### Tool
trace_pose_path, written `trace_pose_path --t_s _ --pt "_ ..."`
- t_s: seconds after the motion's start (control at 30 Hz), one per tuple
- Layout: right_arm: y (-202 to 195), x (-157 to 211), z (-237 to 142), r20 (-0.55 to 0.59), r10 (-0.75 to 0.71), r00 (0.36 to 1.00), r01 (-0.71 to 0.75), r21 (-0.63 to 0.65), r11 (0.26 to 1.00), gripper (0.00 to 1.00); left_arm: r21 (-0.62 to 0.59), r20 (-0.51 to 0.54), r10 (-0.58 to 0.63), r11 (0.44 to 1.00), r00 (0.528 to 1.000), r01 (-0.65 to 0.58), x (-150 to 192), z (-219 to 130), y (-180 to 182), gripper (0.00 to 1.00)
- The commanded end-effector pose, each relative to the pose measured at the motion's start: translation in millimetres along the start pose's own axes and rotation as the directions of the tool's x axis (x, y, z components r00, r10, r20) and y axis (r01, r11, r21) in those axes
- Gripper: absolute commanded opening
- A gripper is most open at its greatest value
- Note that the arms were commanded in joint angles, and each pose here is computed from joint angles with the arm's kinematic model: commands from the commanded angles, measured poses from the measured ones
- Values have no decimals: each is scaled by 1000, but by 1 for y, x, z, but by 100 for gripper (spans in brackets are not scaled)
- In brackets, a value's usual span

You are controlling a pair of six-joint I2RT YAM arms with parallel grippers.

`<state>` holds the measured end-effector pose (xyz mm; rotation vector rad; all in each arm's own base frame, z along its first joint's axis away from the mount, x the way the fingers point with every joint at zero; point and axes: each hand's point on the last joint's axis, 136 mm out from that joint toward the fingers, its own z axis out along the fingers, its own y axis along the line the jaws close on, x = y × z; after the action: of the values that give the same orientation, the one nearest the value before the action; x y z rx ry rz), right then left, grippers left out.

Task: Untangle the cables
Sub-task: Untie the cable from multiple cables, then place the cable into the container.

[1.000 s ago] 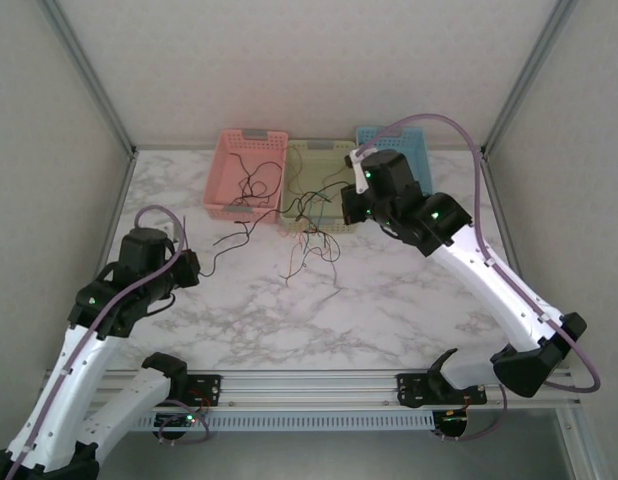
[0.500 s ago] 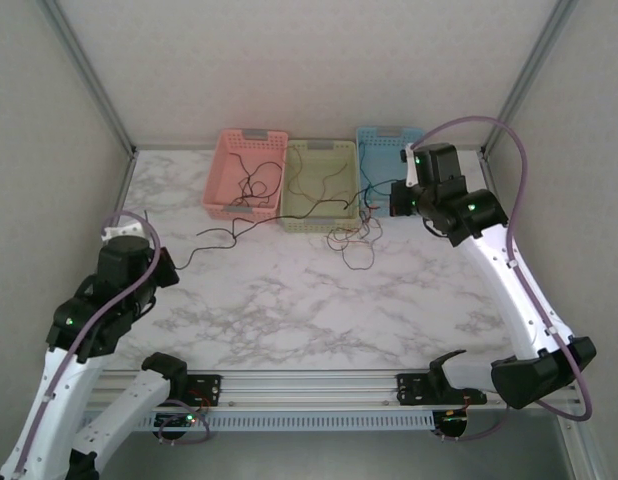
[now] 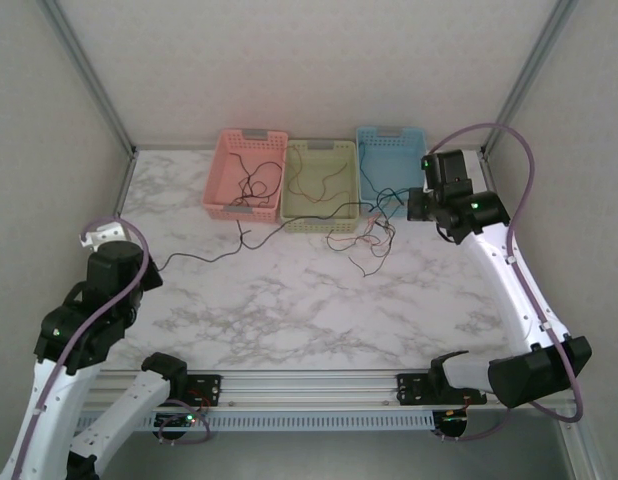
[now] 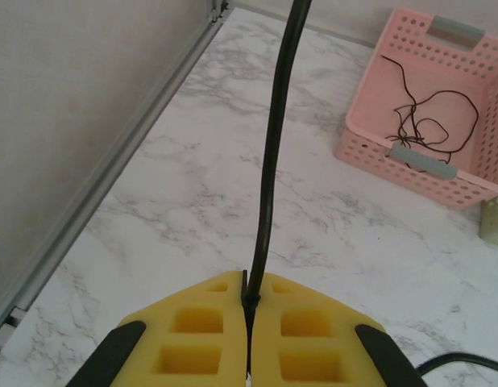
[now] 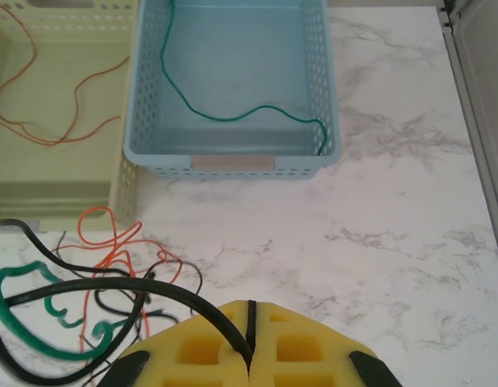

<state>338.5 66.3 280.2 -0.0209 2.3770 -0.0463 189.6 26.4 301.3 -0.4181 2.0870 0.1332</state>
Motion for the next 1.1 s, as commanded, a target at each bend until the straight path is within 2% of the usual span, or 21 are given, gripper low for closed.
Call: trace_pose_path --t_s 0.0,0.07,0.3,0.37,0.47,0.6,0.7,0.77,0.83,1.07 --pt "-22 -1 3 13 48 999 -49 94 994 0 -97 24 53 994 998 -51 -6 -9 22 0" --pt "-31 1 6 7 53 999 -53 132 990 0 -120 32 68 991 997 -64 -9 -10 26 0" --pt "-34 2 8 7 86 996 -86 119 989 0 -159 66 90 984 994 -79 -21 -17 33 0" --pt "-28 3 8 10 98 995 -99 80 992 0 -83 59 73 994 996 -68 -20 -15 19 0" --pt "-19 7 9 -8 118 993 -118 28 993 0 99 31 46 994 998 -49 -15 -12 -15 0" --pt "-8 11 -1 -5 147 989 -147 -52 988 0 343 -20 16 939 1000 -8 -12 -14 -64 0" --pt "-1 18 -9 -16 168 986 -168 -109 980 0 427 -41 -28 903 999 43 -23 -8 -93 0" --pt "7 24 -13 -30 184 983 -186 -159 970 0 434 -49 -42 899 998 60 -33 5 -108 0" --pt "12 32 -17 -49 193 980 -199 -192 961 0 385 -67 -63 919 996 84 -44 27 -119 0" --pt "10 51 -27 -65 188 980 -198 -205 959 0 258 -138 -61 961 989 96 -60 121 -170 0"
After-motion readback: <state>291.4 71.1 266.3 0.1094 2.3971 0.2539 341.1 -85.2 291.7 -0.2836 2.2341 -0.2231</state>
